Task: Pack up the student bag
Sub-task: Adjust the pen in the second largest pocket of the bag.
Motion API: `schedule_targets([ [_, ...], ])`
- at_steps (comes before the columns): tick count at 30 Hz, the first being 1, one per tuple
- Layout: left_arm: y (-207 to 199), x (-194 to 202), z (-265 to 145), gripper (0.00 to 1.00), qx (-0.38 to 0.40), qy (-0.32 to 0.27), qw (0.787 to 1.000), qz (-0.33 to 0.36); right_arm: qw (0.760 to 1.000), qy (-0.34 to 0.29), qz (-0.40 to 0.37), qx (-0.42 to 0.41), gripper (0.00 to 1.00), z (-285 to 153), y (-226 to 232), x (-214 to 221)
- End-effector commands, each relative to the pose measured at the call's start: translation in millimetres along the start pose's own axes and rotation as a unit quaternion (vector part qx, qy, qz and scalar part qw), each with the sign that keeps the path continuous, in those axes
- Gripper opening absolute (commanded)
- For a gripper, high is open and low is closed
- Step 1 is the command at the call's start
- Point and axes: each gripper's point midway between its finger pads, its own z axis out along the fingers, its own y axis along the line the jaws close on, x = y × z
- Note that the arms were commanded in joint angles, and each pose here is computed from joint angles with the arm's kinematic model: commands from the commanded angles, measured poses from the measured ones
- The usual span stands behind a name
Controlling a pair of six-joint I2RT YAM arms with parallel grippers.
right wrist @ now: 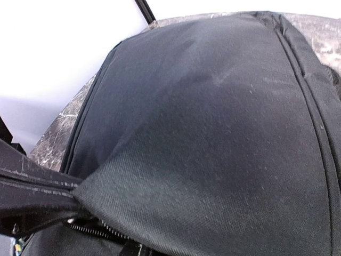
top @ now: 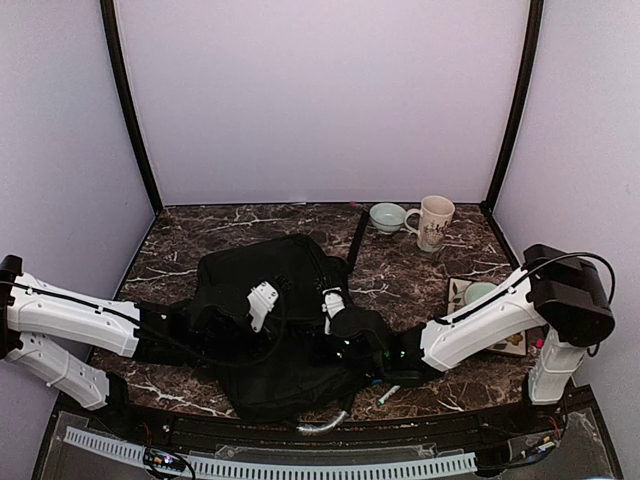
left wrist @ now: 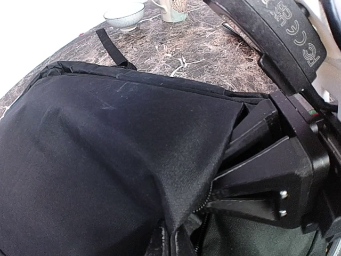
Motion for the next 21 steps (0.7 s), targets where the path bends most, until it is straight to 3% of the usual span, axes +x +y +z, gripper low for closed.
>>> schedule_targets([
  [1,-27.2,-16.8,-2.7,0.00,0.060,-0.029,0.998,-0.012,0.997,-0.010,-0.049,0.059,0.19,14.4,-31.5,11.2],
  [13,24.4,15.7,17.1,0.00,-0.094,0.038,0.995,0.006,0.998,0.013,-0.047,-0.047,0.22,-23.7,-4.5,14.0],
  [21,51.3,30.9,7.0,0.00,-0.147,0.064,0.987,0.005,0.997,0.009,-0.042,-0.059,0.31,-66.7,-2.7,-4.4],
])
